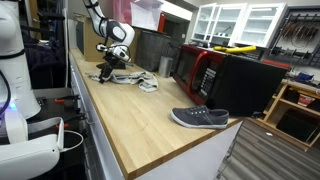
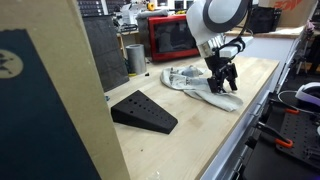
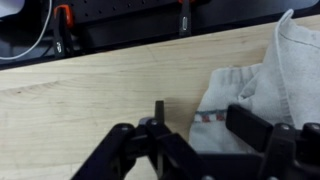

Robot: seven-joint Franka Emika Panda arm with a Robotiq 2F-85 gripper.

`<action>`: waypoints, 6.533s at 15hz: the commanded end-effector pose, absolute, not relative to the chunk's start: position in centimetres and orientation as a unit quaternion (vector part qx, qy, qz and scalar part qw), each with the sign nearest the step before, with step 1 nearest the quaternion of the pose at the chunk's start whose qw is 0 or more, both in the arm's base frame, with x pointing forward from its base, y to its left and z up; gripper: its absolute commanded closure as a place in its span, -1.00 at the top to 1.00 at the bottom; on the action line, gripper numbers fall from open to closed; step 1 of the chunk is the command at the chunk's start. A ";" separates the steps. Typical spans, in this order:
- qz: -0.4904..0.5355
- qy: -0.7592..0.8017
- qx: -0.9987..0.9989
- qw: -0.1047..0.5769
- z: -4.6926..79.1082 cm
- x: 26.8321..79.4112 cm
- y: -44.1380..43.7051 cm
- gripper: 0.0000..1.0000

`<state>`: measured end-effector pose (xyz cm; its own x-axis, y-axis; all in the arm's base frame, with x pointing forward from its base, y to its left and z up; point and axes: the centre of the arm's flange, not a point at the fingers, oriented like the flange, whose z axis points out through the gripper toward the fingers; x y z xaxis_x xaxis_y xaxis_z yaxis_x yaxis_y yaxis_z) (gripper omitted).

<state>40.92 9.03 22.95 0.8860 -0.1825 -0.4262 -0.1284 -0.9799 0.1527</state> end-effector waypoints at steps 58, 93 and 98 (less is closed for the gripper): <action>-0.092 0.009 0.992 0.084 38.5 44.0 -4.6 1.00; -0.071 -0.403 0.908 -0.094 27.7 62.1 0.5 1.00; -0.099 -0.409 0.903 -0.085 26.9 61.2 -0.6 1.00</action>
